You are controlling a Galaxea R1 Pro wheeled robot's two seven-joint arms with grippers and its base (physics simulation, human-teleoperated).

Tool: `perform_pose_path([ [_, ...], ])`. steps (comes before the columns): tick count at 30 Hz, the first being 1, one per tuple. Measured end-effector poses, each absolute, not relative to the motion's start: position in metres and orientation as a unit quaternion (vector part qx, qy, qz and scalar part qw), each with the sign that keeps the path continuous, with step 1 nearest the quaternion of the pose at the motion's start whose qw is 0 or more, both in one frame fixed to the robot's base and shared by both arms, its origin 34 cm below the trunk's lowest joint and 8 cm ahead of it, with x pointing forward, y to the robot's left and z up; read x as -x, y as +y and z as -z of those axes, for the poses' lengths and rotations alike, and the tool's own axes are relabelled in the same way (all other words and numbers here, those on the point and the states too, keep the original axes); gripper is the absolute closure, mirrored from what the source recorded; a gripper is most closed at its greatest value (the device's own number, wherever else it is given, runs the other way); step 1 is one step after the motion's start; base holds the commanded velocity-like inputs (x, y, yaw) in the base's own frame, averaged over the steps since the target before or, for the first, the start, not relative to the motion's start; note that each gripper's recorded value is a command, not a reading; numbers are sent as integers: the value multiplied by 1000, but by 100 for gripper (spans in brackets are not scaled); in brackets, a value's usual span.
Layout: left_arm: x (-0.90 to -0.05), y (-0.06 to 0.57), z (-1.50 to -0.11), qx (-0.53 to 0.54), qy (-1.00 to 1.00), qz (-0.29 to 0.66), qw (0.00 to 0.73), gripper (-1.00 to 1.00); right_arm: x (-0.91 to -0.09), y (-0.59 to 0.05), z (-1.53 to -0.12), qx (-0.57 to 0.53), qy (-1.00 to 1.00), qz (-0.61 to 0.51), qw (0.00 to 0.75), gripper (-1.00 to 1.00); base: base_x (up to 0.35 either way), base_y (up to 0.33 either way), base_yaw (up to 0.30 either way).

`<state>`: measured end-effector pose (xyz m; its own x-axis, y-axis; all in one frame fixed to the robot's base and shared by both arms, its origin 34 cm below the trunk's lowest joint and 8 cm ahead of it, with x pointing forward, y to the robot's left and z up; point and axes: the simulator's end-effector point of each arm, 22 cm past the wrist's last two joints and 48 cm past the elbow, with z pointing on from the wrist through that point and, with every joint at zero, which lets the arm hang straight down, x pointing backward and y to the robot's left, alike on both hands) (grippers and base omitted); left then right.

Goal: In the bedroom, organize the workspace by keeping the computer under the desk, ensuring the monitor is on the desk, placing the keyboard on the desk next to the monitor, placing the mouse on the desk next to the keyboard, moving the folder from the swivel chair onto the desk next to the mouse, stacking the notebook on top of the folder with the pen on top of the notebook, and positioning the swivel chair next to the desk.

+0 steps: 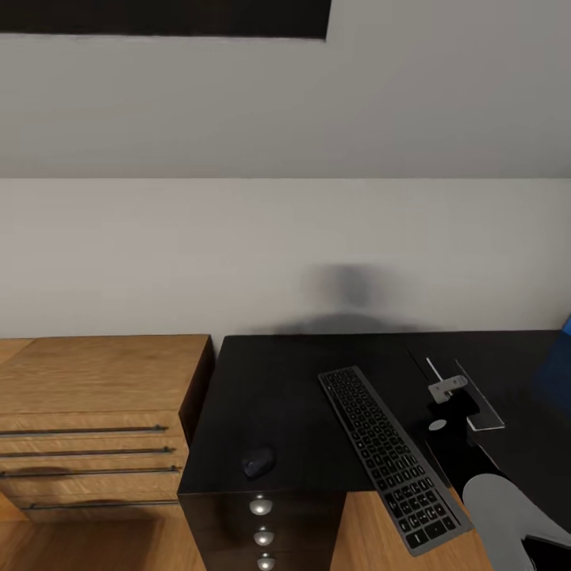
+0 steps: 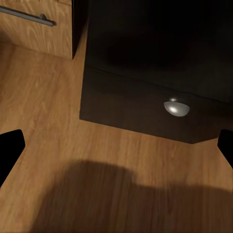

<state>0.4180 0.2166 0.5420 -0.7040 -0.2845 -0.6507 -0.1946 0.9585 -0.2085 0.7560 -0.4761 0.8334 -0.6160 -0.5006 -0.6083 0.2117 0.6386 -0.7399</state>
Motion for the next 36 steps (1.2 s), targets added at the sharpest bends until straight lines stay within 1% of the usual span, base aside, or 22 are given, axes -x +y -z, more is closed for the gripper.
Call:
perform_pose_path([
  [8,-418,216,-542,130,921,63,362,-100,-751,-477,-823,93,804,412,419,100,108,1,0],
  [16,-418,216,-542,130,921,62,362,-100,-747,-491,-823,89,803,416,417,100,11,-9,0],
  [23,-417,216,-542,130,921,63,361,-100,-745,-488,-814,97,802,406,427,100,1,-110,0],
  [36,-418,216,-542,130,921,63,362,-100,-746,-484,-812,99,803,402,429,100,0,-8,0],
])
